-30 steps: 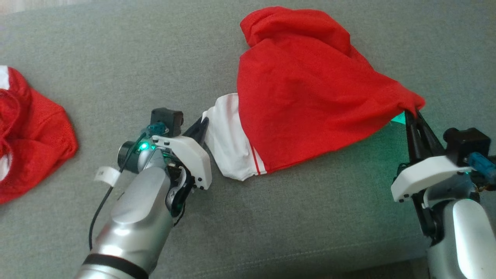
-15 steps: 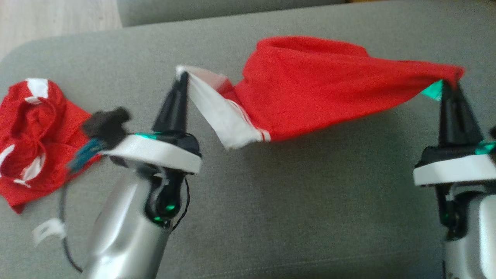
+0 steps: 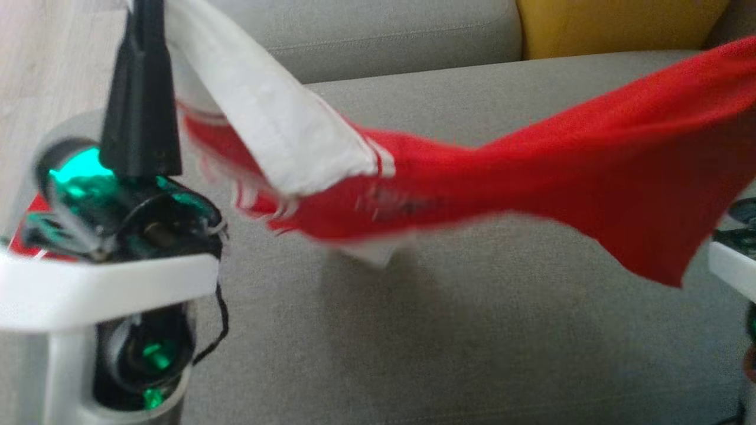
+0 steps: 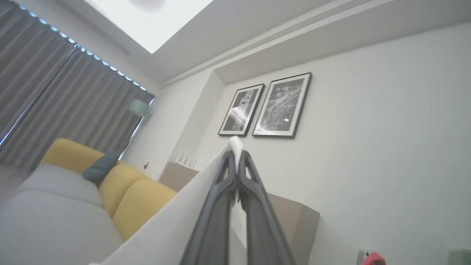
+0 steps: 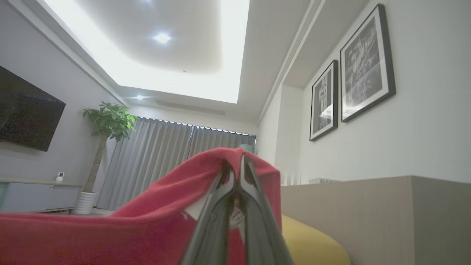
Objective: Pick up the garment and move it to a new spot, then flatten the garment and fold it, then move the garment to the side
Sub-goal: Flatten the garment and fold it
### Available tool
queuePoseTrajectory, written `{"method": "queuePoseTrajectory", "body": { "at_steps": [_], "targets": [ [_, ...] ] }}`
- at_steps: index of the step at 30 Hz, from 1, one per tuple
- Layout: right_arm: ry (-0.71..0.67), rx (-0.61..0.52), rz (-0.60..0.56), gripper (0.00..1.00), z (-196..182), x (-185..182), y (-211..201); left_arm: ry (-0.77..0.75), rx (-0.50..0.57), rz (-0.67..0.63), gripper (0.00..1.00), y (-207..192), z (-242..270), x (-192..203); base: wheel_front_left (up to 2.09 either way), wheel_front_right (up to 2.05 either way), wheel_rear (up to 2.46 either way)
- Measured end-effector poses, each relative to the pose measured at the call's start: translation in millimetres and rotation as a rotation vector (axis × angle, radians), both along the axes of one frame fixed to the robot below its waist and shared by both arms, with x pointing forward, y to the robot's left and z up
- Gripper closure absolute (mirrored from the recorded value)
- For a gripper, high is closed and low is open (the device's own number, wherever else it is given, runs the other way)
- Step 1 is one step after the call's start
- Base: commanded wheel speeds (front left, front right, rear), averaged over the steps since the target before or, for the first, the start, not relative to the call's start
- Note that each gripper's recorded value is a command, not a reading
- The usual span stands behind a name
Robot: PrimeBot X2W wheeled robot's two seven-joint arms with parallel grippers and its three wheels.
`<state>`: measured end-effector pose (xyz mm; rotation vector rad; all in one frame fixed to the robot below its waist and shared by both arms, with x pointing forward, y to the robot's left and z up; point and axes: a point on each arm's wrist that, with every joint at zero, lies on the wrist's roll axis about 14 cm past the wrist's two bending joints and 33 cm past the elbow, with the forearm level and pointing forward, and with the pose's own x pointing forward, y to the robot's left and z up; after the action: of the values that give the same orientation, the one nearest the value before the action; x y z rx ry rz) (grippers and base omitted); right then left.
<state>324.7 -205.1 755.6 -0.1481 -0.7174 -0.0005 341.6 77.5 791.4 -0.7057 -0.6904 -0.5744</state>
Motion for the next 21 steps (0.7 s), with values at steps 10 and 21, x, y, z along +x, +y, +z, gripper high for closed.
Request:
{"method": "queuePoseTrajectory", "body": {
  "at_steps": [10,21],
  "targets": [
    [0.063,-0.061,0.057,1.0,-2.3,23.2,23.6,-0.027,0.185,-0.032,1.0,-25.7,21.2,24.2,0.0,0.0,0.0],
    [0.286,-0.087,0.139,1.0,-47.0,169.6,39.4,0.174,0.407,0.18,1.0,-7.6,-16.3,185.9,0.0,0.0,0.0]
  ]
}}
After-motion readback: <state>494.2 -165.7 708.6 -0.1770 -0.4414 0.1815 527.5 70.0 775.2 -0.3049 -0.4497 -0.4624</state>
